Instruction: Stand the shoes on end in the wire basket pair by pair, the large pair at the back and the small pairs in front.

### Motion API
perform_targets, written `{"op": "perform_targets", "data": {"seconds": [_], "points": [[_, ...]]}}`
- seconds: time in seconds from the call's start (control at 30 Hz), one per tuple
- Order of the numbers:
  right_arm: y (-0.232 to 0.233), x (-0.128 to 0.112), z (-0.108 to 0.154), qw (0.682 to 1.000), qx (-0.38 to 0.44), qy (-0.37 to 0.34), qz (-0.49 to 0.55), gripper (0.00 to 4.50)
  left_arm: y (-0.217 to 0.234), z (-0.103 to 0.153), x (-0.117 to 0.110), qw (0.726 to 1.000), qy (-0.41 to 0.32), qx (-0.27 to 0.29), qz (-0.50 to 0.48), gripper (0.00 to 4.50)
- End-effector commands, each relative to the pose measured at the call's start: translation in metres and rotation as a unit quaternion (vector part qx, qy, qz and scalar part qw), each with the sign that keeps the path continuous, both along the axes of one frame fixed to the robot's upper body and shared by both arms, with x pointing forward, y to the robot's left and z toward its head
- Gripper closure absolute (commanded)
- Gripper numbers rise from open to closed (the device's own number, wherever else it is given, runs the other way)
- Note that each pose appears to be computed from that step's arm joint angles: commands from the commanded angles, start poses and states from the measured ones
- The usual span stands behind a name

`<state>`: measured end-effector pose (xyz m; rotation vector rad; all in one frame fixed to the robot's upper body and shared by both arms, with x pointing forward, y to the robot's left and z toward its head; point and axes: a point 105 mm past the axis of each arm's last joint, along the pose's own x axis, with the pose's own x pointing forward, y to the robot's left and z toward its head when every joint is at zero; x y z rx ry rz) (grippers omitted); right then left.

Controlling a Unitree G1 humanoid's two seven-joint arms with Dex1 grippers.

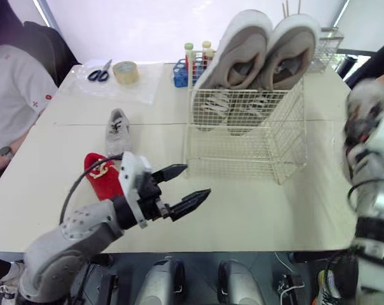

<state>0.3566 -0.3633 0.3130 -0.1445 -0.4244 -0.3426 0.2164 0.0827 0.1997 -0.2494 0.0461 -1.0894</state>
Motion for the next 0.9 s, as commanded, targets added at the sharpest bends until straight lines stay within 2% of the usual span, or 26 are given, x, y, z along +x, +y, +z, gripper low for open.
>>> {"op": "perform_targets", "data": {"seconds": [0.03,0.1,0.17,0.23,0.3,0.37,0.47,0.57,0.63,0.73,0.9], "points": [[0.031,-0.022,0.094,0.986,-0.079,-0.136,0.057,2.68,0.013,0.015,0.001,1.000,0.005,-0.018,-0.002,0.00],[0.061,-0.033,0.140,0.966,-0.127,-0.190,0.124,2.68,0.024,0.021,0.004,1.000,0.007,-0.011,0.007,0.00],[0.104,-0.041,0.169,0.932,-0.183,-0.211,0.230,2.68,0.038,0.031,0.003,1.000,0.015,-0.019,0.018,0.00],[0.143,-0.048,0.182,0.890,-0.211,-0.213,0.344,2.68,0.055,0.038,0.002,0.999,0.024,-0.024,0.036,0.00],[0.178,-0.055,0.184,0.847,-0.241,-0.204,0.427,2.68,0.078,0.046,0.005,0.997,0.025,-0.031,0.073,0.00],[0.220,-0.066,0.173,0.774,-0.302,-0.174,0.529,2.68,0.111,0.065,0.008,0.990,0.006,-0.047,0.131,0.00],[0.257,-0.083,0.147,0.665,-0.366,-0.121,0.640,2.68,0.138,0.089,0.003,0.984,-0.021,-0.055,0.169,0.00],[0.278,-0.088,0.115,0.571,-0.426,-0.057,0.699,2.68,0.138,0.103,-0.012,0.988,-0.030,-0.046,0.142,0.00],[0.286,-0.088,0.099,0.526,-0.460,-0.031,0.714,2.68,0.130,0.107,-0.021,0.993,-0.018,-0.057,0.106,0.00],[0.294,-0.086,0.087,0.490,-0.489,-0.025,0.721,2.68,0.117,0.113,-0.027,0.995,-0.020,-0.072,0.066,0.00],[0.307,-0.082,0.072,0.475,-0.502,-0.030,0.722,2.68,0.099,0.123,-0.021,0.995,-0.043,-0.086,0.026,0.00]]}}
